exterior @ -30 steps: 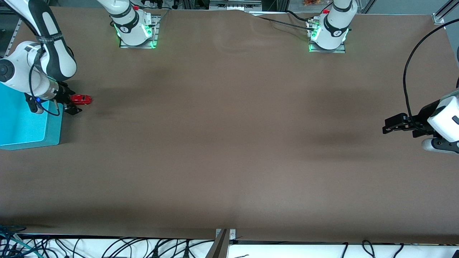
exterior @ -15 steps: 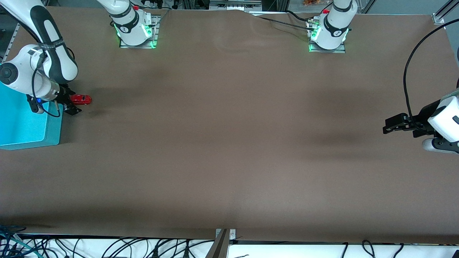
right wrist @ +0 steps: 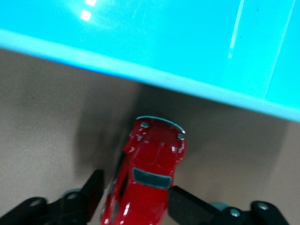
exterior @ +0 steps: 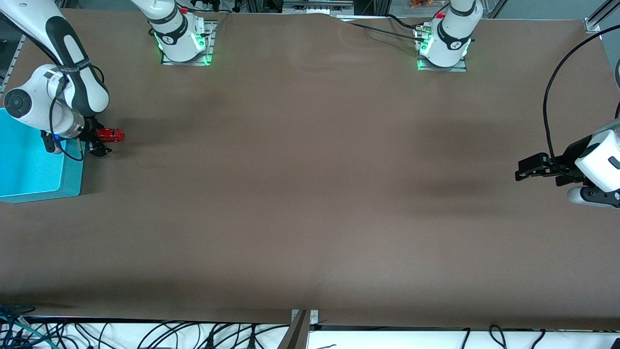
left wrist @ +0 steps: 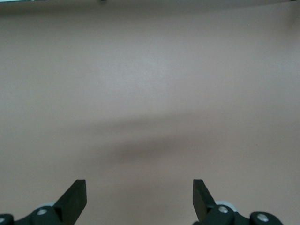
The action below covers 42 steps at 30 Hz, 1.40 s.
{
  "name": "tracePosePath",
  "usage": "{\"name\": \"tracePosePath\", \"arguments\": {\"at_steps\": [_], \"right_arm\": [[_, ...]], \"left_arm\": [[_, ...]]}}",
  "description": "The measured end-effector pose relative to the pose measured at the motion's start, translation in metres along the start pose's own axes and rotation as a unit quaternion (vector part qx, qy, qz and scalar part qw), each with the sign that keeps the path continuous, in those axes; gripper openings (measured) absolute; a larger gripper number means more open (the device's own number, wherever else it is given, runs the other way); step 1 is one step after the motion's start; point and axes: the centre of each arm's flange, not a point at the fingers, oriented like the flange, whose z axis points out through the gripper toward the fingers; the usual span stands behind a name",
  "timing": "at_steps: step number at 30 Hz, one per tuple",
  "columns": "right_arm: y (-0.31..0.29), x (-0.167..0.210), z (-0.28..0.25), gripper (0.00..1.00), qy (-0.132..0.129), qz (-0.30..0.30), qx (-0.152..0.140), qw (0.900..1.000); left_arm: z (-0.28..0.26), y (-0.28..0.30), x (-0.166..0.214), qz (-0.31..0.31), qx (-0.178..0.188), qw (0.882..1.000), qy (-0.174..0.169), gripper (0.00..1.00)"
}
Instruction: Wind red beetle toy and store in blue box
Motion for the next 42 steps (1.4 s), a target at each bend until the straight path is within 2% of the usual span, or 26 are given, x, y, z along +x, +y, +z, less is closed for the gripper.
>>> {"name": "tracePosePath", "arguments": {"at_steps": [4, 8, 25, 30, 42], "right_arm": [[-0.002, 0.001, -0.003, 0.51, 0.005, 0.012, 0.007, 1.000], [-0.001, 0.003, -0.005, 0.42, 0.006, 0.016, 0.008, 1.000], [-0.007, -0.006, -0.009, 0.41, -0.001, 0.009, 0.004, 1.000], [-0.013, -0.014, -0.022, 0.41, -0.006, 0.014, 0.007, 1.000], [-0.025, -0.034, -0.055, 0.41, -0.014, -0.014, 0.015, 1.000]], "left_arm": [[0.000, 0.005, 0.000, 0.004, 0.000, 1.000, 0.000, 1.00], [0.000, 0.005, 0.000, 0.004, 0.000, 1.000, 0.000, 1.00], [0.000, -0.010, -0.001, -0.008, 0.003, 1.000, 0.000, 1.00], [0.000, -0.010, -0.001, -0.008, 0.003, 1.000, 0.000, 1.00], [0.000, -0.009, -0.001, -0.008, 0.003, 1.000, 0.000, 1.00]]}}
